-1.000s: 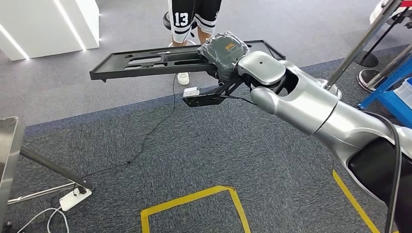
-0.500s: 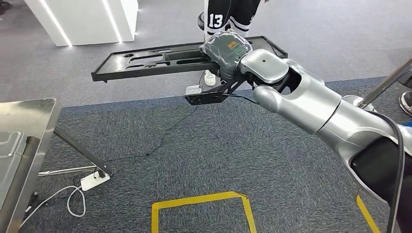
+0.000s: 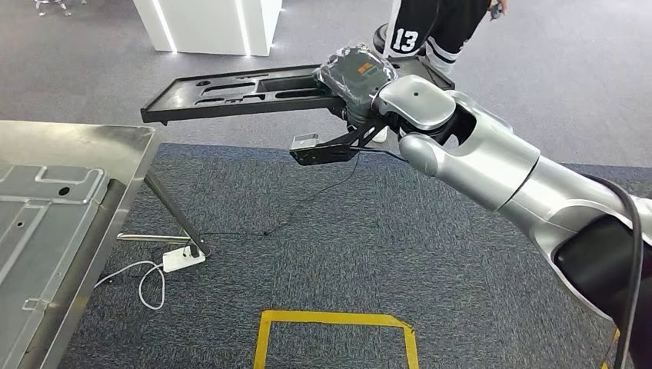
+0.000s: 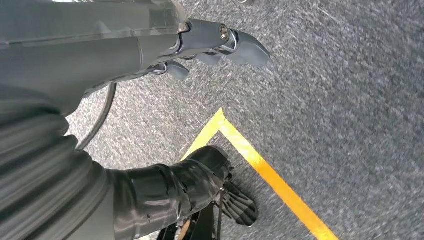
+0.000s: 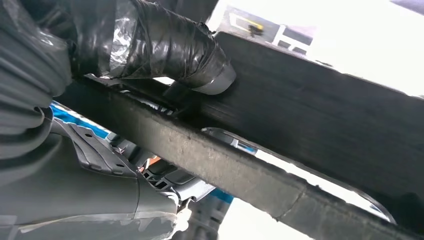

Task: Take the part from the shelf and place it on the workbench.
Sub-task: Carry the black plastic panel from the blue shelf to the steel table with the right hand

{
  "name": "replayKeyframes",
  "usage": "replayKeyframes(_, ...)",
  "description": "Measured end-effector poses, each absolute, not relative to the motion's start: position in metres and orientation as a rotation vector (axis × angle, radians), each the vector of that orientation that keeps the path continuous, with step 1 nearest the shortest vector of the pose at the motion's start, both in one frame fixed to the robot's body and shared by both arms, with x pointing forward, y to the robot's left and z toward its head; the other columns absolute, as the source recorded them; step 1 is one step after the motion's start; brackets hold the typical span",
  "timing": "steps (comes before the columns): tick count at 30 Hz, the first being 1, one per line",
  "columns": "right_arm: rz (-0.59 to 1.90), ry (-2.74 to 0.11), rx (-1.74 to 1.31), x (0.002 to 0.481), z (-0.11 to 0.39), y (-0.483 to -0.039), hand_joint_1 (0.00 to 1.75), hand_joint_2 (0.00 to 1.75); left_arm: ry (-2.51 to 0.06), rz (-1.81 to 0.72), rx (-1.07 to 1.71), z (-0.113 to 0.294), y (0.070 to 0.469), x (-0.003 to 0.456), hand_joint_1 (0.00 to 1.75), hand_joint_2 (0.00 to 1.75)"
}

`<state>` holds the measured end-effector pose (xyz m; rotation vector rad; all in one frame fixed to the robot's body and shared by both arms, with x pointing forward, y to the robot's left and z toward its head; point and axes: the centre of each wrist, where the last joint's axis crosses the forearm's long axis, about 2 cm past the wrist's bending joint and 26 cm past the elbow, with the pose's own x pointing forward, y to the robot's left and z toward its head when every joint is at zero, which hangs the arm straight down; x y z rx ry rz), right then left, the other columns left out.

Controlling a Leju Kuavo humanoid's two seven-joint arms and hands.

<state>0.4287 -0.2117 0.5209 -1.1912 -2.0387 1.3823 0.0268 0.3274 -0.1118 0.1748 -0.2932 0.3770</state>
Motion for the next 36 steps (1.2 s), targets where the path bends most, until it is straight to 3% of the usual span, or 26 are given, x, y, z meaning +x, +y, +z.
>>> replayKeyframes(36, 1.379, -1.999, -1.232, 0.431, 0.518, -0.226, 1.75, 1.75, -0.293, 0.362, 0.190, -0.112, 0.329, 0.027, 0.00, 1.75)
